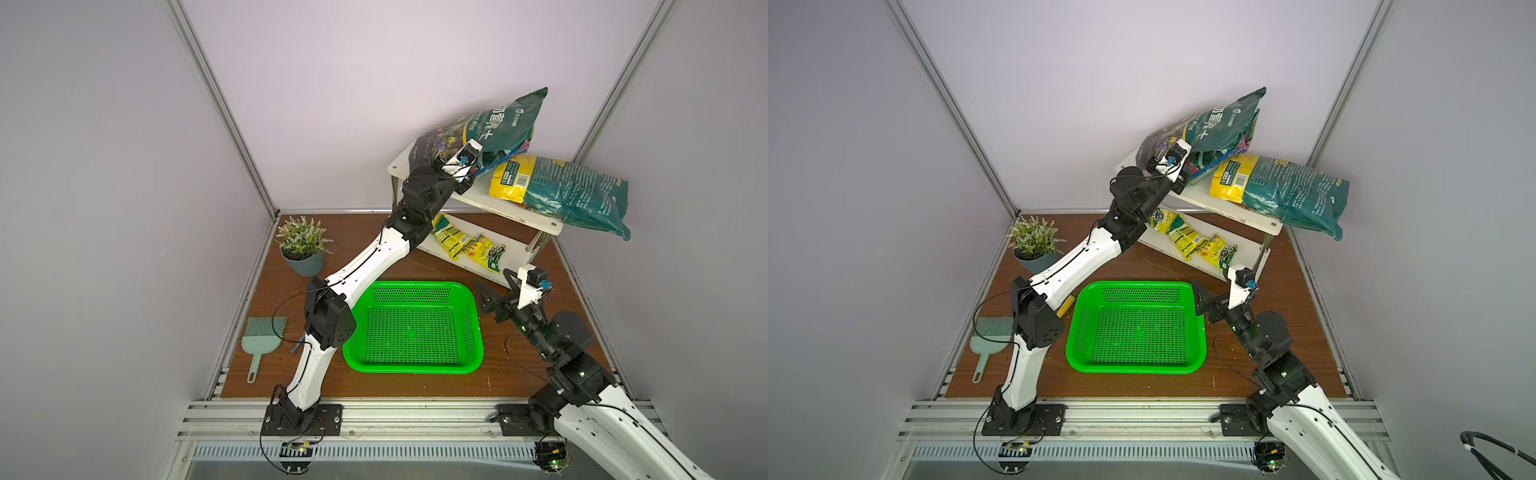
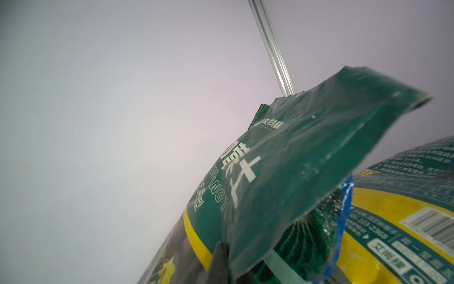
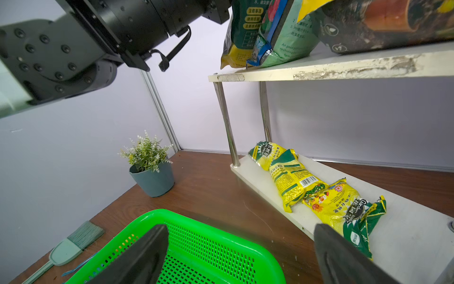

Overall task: Take down the fertilizer bag from the shelf
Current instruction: Pick up the fertilizer bag from the shelf, then place the fertilizer bag in the storage box, then pick up the fertilizer bag from the shelf.

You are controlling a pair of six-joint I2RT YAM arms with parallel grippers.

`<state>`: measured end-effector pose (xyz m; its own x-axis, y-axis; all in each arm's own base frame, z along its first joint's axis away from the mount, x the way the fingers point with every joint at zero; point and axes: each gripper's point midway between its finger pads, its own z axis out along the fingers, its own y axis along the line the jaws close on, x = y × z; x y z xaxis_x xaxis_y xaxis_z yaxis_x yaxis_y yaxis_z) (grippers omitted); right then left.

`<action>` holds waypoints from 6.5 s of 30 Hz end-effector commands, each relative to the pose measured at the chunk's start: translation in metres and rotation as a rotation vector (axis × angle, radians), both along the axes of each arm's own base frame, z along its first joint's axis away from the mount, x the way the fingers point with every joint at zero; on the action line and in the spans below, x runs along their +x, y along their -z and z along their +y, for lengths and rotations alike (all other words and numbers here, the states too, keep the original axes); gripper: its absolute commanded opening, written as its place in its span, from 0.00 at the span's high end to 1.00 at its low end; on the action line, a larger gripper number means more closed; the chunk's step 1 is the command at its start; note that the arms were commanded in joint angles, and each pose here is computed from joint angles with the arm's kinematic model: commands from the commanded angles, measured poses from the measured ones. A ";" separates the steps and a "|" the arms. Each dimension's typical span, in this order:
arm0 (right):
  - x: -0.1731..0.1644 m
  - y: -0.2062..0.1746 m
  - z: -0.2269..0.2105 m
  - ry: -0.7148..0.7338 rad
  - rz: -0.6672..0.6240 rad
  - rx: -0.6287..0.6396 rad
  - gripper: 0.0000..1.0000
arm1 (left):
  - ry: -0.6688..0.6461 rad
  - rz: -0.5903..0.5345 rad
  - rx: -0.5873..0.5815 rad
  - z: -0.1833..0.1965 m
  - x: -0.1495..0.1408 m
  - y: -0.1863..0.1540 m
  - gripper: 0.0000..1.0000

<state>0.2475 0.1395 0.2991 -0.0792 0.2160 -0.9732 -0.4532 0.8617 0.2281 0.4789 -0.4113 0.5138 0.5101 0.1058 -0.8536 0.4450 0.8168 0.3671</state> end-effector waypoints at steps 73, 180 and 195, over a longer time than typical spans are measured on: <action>0.024 0.025 0.030 -0.073 0.082 0.034 0.02 | 0.004 0.590 -0.884 0.255 -0.222 0.059 0.99; 0.144 -0.219 0.010 0.452 0.098 -0.064 0.01 | -0.016 0.660 -0.638 0.302 -0.292 0.183 0.00; 0.200 -0.218 -0.026 0.450 0.124 -0.056 0.01 | -0.015 0.733 -0.596 0.283 -0.278 0.109 0.00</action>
<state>0.4469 0.1017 0.5039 -0.1195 0.2005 -0.9724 0.0626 0.9790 0.1942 0.2050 -0.1416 0.3877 -0.1832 -0.4386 -0.8798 0.4004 0.7841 -0.4742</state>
